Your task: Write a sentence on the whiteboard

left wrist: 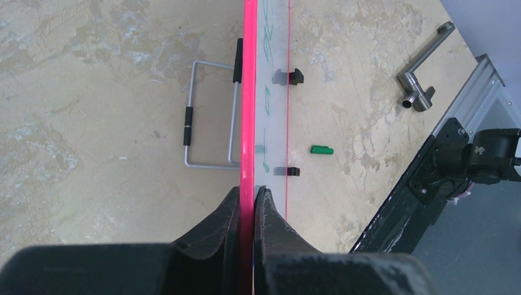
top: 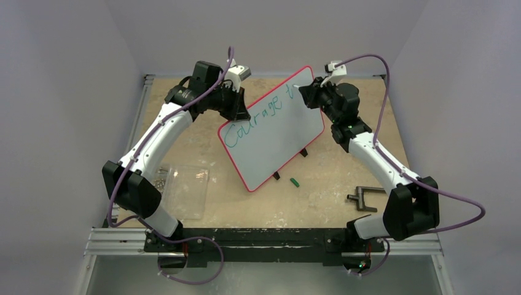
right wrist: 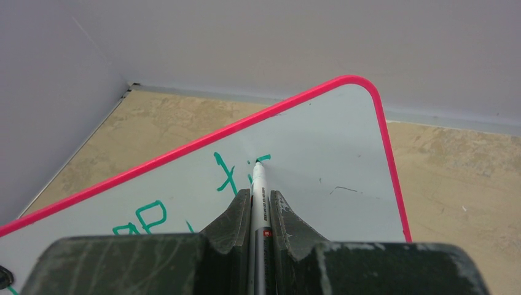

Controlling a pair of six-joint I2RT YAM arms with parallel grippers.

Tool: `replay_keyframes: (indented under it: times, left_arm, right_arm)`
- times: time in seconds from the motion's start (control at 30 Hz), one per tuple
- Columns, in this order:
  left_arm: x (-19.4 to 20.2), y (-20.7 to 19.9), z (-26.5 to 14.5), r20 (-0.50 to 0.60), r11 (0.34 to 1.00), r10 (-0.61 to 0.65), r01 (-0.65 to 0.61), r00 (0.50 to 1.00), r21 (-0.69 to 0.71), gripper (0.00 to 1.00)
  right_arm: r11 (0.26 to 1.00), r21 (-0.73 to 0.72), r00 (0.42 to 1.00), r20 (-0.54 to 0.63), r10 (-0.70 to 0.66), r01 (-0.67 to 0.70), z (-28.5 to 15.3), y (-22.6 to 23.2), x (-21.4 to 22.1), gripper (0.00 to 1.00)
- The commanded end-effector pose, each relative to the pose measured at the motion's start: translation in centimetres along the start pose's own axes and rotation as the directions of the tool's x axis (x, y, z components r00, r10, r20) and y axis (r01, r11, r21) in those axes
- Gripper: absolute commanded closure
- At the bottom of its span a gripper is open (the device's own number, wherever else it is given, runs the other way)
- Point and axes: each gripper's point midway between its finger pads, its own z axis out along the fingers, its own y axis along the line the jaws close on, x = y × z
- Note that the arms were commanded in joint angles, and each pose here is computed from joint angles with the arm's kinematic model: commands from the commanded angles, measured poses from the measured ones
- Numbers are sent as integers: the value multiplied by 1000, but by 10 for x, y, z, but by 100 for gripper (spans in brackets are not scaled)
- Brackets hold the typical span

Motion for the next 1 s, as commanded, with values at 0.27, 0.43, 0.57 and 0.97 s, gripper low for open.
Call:
replay_keyframes:
  times: [0.27,0.43,0.57,0.97]
  left_arm:
    - [5,28,-8,-36,984,84,-88,996,-155,100]
    - [5,28,-8,-37,984,86,-91,996,-155,100]
    - [6,28,-8,-38,984,86,-91,996,-155,100]
    - [6,28,-7,-39,984,86,-91,995,-154,100]
  right_arm:
    - [1000,-27,999,-40,-2,0,-12,4,20,100]
    - [1000,7,999,-38,1,0,-12,-2,18,100]
    - [999,32,1000,-30,0,1,-9,-5,13,100]
    - [999,53,1000,7,-10,10,0,-6,-9,100]
